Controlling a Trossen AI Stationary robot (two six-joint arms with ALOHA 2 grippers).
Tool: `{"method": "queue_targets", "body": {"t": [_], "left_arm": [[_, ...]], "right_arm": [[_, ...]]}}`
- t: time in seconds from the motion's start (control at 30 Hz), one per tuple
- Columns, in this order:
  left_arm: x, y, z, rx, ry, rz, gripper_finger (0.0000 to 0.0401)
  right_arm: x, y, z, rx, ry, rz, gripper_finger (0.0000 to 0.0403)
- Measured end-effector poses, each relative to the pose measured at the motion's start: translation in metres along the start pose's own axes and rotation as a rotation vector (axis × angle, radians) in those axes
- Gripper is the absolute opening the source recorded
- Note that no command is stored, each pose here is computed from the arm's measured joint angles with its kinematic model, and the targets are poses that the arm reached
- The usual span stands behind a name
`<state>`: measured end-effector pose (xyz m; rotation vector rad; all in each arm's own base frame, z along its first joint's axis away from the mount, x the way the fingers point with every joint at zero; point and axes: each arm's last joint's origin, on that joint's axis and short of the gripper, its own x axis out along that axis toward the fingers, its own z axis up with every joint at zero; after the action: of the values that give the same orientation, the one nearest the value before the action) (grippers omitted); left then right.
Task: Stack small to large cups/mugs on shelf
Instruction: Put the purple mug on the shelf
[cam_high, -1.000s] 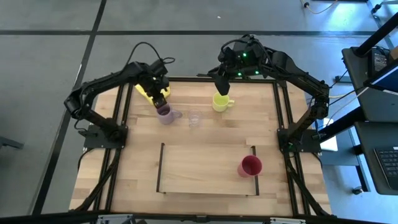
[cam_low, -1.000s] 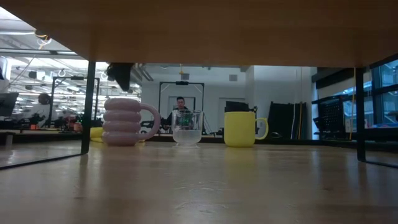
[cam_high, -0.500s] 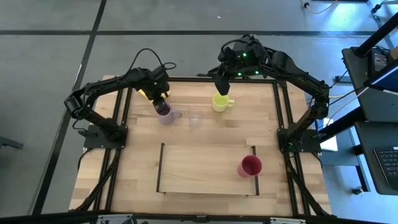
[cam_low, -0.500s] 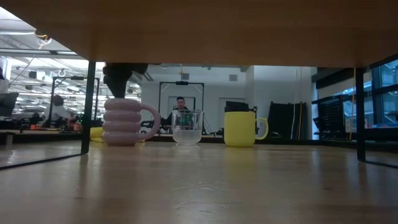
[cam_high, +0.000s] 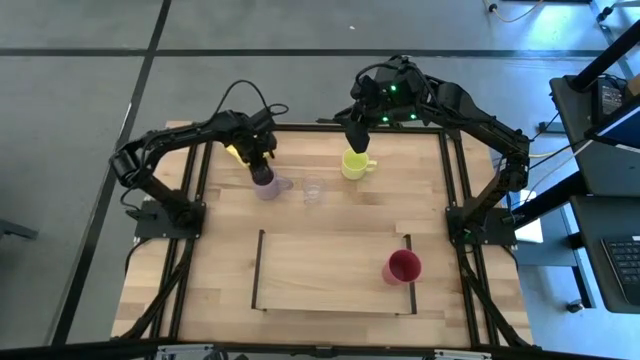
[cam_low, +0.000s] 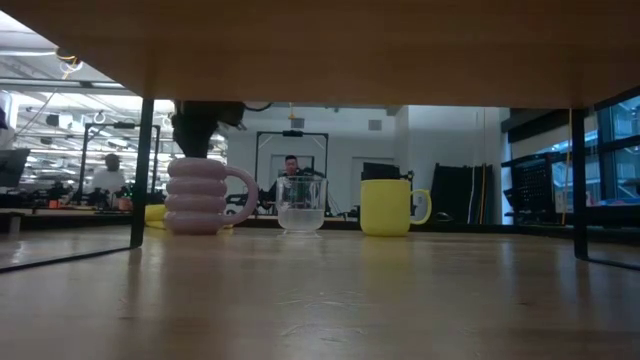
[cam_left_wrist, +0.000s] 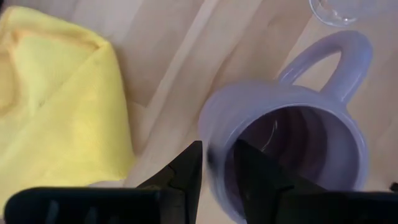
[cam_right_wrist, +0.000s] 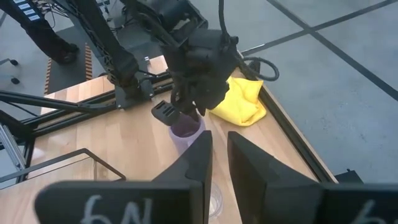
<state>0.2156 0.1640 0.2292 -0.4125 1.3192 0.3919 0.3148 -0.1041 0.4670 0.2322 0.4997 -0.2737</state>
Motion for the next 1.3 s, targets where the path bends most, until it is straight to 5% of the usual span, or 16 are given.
{"method": "queue_targets", "body": {"t": [0.37, 0.57, 0.9, 1.13, 1.3], "left_arm": [[0.021, -0.003, 0.006, 0.099, 0.072, 0.053, 0.0084], [0.02, -0.006, 0.005, 0.137, 0.086, 0.069, 0.0026], [0.016, -0.006, 0.004, 0.179, 0.092, 0.088, 0.0025], [-0.033, -0.008, 0.011, 0.194, 0.015, 0.098, 0.0025], [-0.095, -0.028, 0.021, 0.226, -0.065, 0.1, 0.0025]], "right_arm": [[0.0, 0.0, 0.0, 0.0, 0.001, 0.0, 0.0053], [0.0, 0.0, 0.0, 0.0, 0.001, -0.001, 0.0053], [0.0, 0.0, 0.0, 0.026, 0.002, 0.0, 0.0053], [-0.001, -0.005, 0.001, 0.061, -0.003, -0.014, 0.0053], [-0.003, -0.025, 0.003, 0.114, -0.015, -0.064, 0.0053]]}}
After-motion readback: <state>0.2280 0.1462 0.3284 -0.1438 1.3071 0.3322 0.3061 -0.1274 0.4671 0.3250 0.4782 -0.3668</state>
